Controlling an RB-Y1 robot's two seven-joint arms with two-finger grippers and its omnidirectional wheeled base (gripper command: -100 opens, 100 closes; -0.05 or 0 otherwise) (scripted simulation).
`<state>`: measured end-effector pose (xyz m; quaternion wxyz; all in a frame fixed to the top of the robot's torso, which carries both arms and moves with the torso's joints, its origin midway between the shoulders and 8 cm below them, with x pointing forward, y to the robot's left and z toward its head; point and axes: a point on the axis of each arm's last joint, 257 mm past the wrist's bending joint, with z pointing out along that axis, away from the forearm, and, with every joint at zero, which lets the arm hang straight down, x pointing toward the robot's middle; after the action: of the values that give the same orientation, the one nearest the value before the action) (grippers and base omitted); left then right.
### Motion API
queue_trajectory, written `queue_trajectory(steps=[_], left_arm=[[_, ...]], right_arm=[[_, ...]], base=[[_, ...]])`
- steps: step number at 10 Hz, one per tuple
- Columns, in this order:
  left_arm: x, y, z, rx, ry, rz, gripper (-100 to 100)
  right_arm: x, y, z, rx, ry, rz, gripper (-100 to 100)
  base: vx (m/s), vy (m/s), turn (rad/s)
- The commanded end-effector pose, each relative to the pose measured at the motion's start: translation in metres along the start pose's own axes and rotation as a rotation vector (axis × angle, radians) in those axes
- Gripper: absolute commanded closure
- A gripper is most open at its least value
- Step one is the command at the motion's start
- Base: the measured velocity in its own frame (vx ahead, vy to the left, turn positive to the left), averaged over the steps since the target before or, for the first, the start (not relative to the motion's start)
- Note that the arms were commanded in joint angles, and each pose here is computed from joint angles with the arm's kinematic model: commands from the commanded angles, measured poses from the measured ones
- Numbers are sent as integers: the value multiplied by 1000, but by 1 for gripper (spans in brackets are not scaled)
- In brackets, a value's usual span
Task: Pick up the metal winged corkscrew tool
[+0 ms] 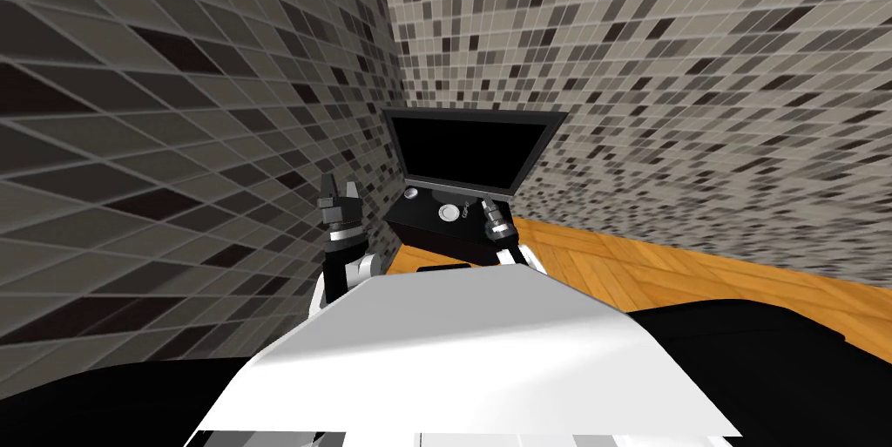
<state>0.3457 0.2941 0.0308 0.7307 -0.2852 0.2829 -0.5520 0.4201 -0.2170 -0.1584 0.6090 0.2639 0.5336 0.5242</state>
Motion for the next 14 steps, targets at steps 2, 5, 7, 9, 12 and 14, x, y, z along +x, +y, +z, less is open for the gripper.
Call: queue_trajectory(steps=[2, 5, 7, 9, 12, 14], left_arm=[[0, 0, 0, 0, 0, 0, 0], [0, 0, 0, 0, 0, 0, 0], [0, 0, 0, 0, 0, 0, 0], [0, 0, 0, 0, 0, 0, 0], [0, 0, 0, 0, 0, 0, 0], [0, 0, 0, 0, 0, 0, 0]], right_arm=[[20, -37, -9, 81, 67, -35, -100], [37, -78, -20, 165, 152, -91, -100], [43, -105, -30, 224, 195, -120, -100], [47, -127, -39, 271, 236, -152, -100], [49, -158, -56, 340, 278, -184, -100], [45, -194, -75, 422, 347, -255, -100]], base=[[-44, 21, 229], [-28, 16, 158], [-30, 26, 248], [-15, 11, 96], [-18, 17, 151], [-18, 24, 274]])
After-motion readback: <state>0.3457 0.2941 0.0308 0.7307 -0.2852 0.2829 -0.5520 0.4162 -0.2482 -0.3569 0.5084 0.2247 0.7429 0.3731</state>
